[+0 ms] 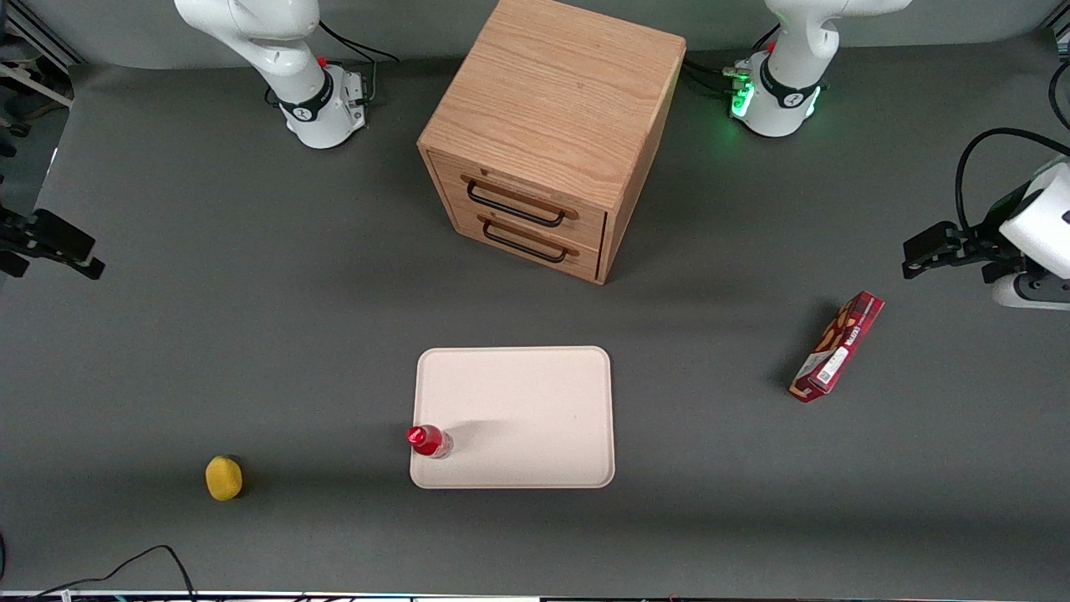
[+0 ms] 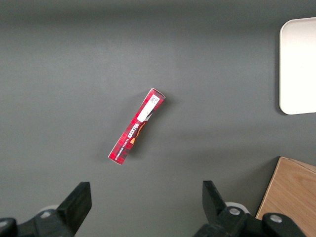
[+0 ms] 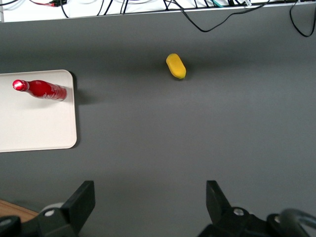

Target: Place coke bottle on tray

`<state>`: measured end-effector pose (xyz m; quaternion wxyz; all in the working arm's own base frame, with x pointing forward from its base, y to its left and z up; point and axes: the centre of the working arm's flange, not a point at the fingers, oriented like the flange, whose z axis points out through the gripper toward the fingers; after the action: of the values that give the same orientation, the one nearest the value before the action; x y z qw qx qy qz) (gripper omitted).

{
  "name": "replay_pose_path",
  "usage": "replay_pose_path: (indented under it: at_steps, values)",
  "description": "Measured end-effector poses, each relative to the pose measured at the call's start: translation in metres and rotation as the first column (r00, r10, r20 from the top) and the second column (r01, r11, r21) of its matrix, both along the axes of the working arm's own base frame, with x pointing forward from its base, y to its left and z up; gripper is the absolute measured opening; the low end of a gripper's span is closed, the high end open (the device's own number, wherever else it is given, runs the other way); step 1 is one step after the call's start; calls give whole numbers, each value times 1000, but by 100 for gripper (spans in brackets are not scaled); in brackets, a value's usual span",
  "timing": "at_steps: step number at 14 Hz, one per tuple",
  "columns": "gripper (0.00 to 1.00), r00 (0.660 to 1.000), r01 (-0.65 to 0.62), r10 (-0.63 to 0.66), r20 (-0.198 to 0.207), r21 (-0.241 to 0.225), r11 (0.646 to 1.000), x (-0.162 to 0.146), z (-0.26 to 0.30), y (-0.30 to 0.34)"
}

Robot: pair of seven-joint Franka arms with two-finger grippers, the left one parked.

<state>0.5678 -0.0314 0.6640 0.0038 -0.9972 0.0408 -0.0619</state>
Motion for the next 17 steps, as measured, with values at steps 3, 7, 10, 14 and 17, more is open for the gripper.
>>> replay_pose_path:
  at_steps: [3,7,10,14,17]
  values:
    - [100,1000,27,-27,-7,26,999,-10,8,0]
    - [100,997,70,-69,-16,35,997,-10,6,15]
    - [100,998,65,-64,-25,34,997,-9,1,14]
    - [100,998,49,-48,-27,34,998,-8,-1,22]
    - [100,998,50,-49,-37,35,998,-5,-6,22]
